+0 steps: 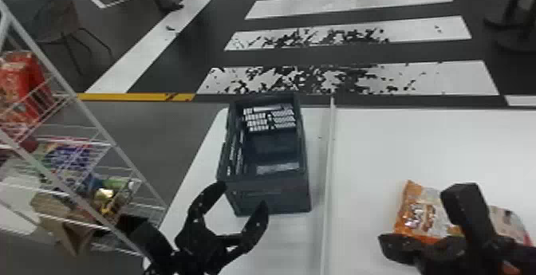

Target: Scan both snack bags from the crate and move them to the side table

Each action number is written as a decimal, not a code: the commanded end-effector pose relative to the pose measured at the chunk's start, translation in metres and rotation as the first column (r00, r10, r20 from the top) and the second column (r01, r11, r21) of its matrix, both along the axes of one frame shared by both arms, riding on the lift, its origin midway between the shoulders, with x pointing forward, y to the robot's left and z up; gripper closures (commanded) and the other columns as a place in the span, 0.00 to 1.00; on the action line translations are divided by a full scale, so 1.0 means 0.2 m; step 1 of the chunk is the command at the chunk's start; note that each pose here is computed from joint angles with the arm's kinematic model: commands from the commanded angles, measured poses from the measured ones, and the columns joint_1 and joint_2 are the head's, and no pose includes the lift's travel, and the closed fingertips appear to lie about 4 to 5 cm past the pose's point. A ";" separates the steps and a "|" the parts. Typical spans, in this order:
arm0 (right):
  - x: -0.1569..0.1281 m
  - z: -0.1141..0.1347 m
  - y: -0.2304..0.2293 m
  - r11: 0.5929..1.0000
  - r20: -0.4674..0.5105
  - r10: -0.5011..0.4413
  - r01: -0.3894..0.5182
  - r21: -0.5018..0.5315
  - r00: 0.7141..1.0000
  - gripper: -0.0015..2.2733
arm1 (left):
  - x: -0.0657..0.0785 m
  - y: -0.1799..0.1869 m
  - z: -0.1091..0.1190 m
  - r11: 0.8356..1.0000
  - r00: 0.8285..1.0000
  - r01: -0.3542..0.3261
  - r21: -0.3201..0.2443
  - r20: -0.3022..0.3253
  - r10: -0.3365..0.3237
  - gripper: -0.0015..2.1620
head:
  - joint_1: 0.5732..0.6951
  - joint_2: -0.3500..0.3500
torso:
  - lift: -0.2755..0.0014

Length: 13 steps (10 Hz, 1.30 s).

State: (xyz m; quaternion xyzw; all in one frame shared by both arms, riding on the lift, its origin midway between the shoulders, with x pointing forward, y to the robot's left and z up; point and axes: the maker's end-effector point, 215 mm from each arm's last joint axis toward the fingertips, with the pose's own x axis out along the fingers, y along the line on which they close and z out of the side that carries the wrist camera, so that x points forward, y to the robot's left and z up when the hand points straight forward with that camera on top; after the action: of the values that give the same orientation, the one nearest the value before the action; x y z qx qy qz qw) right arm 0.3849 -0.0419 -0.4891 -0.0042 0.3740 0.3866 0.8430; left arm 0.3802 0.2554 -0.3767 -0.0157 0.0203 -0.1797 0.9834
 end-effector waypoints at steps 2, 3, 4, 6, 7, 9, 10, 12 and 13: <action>0.12 -0.06 -0.04 0.999 -0.002 -0.013 0.013 -0.031 1.000 0.87 | 0.00 0.01 0.00 1.000 1.000 -0.003 0.001 0.000 0.003 0.04 | 1.00 0.94 | 0.64; 0.16 -0.08 -0.07 0.999 0.001 -0.018 0.018 -0.050 1.000 0.87 | 0.00 0.01 0.00 1.000 1.000 -0.004 0.000 0.000 0.004 0.04 | 1.00 0.93 | 0.64; 0.20 -0.10 -0.10 0.998 0.003 -0.026 0.026 -0.064 1.000 0.87 | 0.00 0.01 0.00 1.000 1.000 -0.004 0.000 0.000 0.004 0.04 | 1.00 0.92 | 0.64; 0.28 -0.11 -0.15 0.995 0.022 -0.042 0.044 -0.087 0.999 0.87 | 0.00 0.01 0.00 1.000 1.000 -0.004 0.000 0.000 0.004 0.04 | 1.00 0.88 | 0.64; 0.32 -0.11 -0.20 0.993 0.028 -0.053 0.056 -0.104 0.998 0.87 | 0.00 0.01 0.00 1.000 1.000 -0.004 0.000 0.000 0.004 0.04 | 1.00 0.87 | 0.64; 0.37 -0.12 -0.28 0.990 0.034 -0.079 0.083 -0.118 0.996 0.87 | 0.00 0.01 0.00 1.000 1.000 -0.004 -0.001 0.000 0.004 0.04 | 1.00 0.84 | 0.64; 0.38 -0.13 -0.34 0.987 0.035 -0.094 0.097 -0.128 0.995 0.87 | 0.00 0.01 0.00 1.000 1.000 -0.004 -0.001 0.000 0.004 0.04 | 1.00 0.81 | 0.64; 0.38 -0.15 -0.42 0.983 0.031 -0.114 0.118 -0.143 0.993 0.87 | 0.00 0.01 0.00 1.000 1.000 -0.004 -0.001 0.000 0.004 0.04 | 1.00 0.78 | 0.64; 0.39 -0.14 -0.46 0.981 0.037 -0.123 0.127 -0.148 0.992 0.87 | 0.00 0.01 0.00 1.000 1.000 -0.004 -0.001 0.000 0.004 0.04 | 1.00 0.76 | 0.64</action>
State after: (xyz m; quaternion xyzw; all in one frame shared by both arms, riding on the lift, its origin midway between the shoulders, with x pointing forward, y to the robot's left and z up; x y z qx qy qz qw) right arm 0.4624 -0.1297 -0.5176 -0.0489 0.3899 0.3070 0.8668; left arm 0.3802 0.2567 -0.3772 -0.0164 0.0204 -0.1775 0.9838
